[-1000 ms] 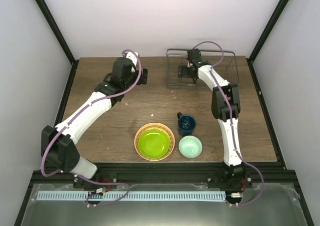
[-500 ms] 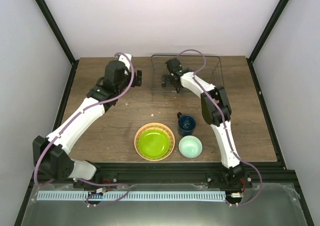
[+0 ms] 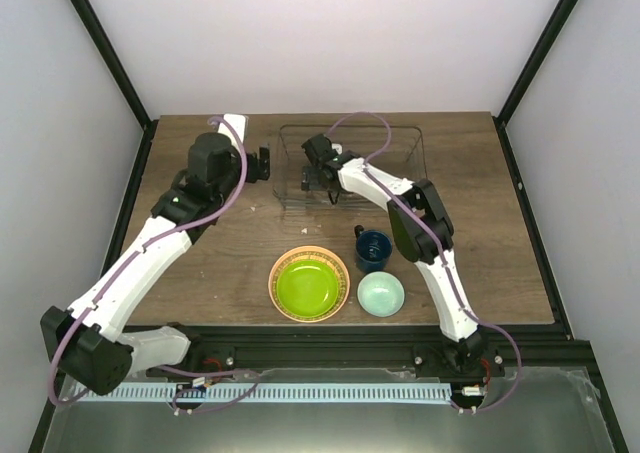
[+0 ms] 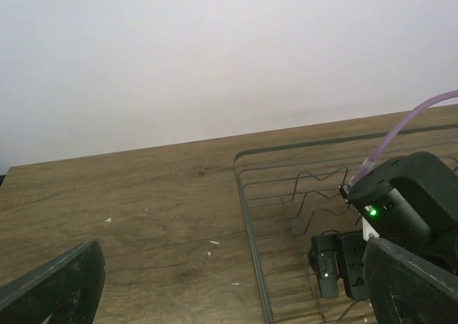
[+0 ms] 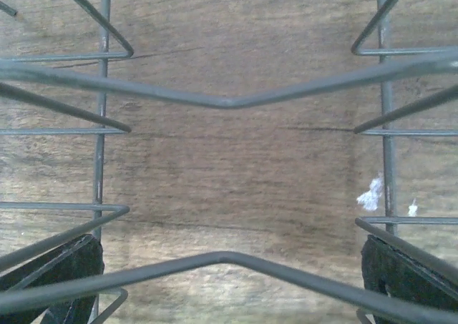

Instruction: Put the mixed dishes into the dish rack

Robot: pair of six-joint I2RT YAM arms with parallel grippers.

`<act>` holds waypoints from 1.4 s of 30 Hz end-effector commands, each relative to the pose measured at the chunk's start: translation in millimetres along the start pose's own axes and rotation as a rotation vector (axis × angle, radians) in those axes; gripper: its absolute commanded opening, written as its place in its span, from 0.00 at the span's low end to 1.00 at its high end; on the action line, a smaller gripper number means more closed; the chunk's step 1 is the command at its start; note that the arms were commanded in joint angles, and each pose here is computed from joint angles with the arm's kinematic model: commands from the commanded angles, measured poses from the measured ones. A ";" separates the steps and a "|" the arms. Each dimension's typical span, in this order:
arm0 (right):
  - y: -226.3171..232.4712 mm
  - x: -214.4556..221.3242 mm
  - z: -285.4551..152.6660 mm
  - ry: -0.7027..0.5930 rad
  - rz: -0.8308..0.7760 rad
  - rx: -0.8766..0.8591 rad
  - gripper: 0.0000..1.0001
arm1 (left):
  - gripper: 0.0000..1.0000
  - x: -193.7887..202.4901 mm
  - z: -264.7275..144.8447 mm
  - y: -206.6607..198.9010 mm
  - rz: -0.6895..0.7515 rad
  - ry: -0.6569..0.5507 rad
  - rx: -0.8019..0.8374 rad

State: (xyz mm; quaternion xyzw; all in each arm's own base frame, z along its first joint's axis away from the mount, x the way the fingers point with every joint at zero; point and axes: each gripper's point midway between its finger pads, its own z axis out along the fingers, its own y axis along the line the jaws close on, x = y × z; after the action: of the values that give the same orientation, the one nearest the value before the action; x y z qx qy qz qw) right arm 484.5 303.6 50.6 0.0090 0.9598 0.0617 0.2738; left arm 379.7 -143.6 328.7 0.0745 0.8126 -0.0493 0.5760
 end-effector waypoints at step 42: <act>-6.4 -96.3 -217.4 -0.345 -0.147 0.077 1.00 | 1.00 24.3 -6.5 16.3 -0.011 0.107 -0.049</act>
State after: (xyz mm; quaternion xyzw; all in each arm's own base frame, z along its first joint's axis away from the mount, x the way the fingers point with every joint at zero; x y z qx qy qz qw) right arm 461.4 299.2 202.6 -0.0414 0.9297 0.0230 0.3653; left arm 369.3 -122.4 303.5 0.0607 0.8404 -0.0139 0.5383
